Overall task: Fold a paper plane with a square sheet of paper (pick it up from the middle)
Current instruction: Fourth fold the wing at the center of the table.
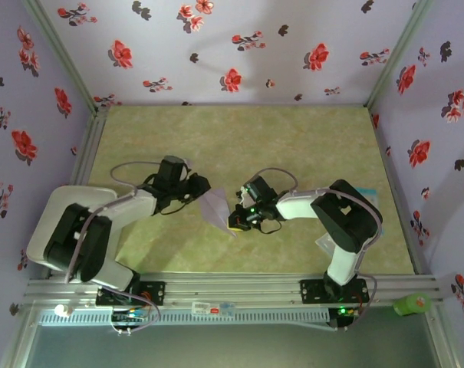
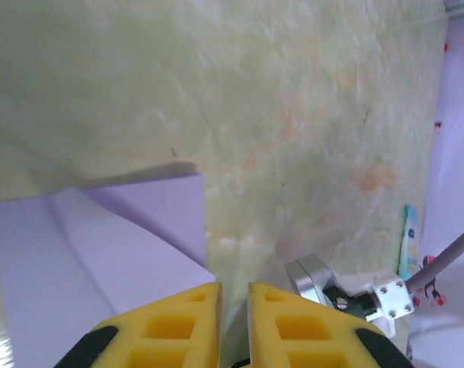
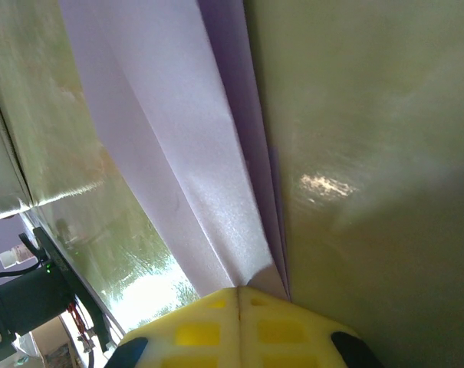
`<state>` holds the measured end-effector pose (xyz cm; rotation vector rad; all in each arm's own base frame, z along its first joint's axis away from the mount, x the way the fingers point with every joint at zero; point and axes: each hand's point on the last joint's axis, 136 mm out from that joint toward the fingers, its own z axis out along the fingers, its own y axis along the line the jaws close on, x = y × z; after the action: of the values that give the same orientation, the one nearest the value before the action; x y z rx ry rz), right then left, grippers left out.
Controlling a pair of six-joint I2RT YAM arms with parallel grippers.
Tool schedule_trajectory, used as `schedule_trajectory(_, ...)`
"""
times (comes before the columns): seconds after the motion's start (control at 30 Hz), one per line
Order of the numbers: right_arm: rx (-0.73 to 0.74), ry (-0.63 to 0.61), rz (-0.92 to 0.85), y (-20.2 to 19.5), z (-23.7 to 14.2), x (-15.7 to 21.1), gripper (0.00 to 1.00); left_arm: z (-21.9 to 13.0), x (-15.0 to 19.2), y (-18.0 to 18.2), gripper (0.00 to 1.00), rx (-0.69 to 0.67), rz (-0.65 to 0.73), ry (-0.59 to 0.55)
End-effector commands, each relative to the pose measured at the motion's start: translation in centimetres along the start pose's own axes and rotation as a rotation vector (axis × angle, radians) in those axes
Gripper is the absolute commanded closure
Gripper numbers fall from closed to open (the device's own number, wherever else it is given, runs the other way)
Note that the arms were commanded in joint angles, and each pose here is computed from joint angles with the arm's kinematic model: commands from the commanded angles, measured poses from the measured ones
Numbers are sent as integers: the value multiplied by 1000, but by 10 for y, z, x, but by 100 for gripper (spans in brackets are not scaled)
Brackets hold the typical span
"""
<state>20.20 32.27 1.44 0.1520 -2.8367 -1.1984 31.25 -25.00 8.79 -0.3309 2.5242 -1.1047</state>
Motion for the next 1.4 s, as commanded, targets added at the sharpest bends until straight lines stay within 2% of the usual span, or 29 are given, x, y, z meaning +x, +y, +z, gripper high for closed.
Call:
schedule_trajectory(0.0,232,85,132,-66,4,33,100,22,12,-9,84,82,-8,69)
schedule_trajectory(0.2,233,88,132,-66,4,34,100,44,8,18,84,26,-37,74)
schedule_trajectory(0.6,242,96,128,-69,2,37,100,37,-19,100,84,-164,-91,37)
schedule_trajectory(0.87,241,96,123,-69,1,38,100,30,-28,116,85,-276,-67,58)
schedule_trajectory(1.07,242,93,124,-69,1,38,100,18,-41,103,85,-288,-43,35)
schedule_trajectory(1.27,242,82,124,-69,0,36,100,-8,-61,56,84,-215,5,-30)
schedule_trajectory(1.37,241,80,122,-68,0,35,100,-17,-60,36,83,-176,22,-48)
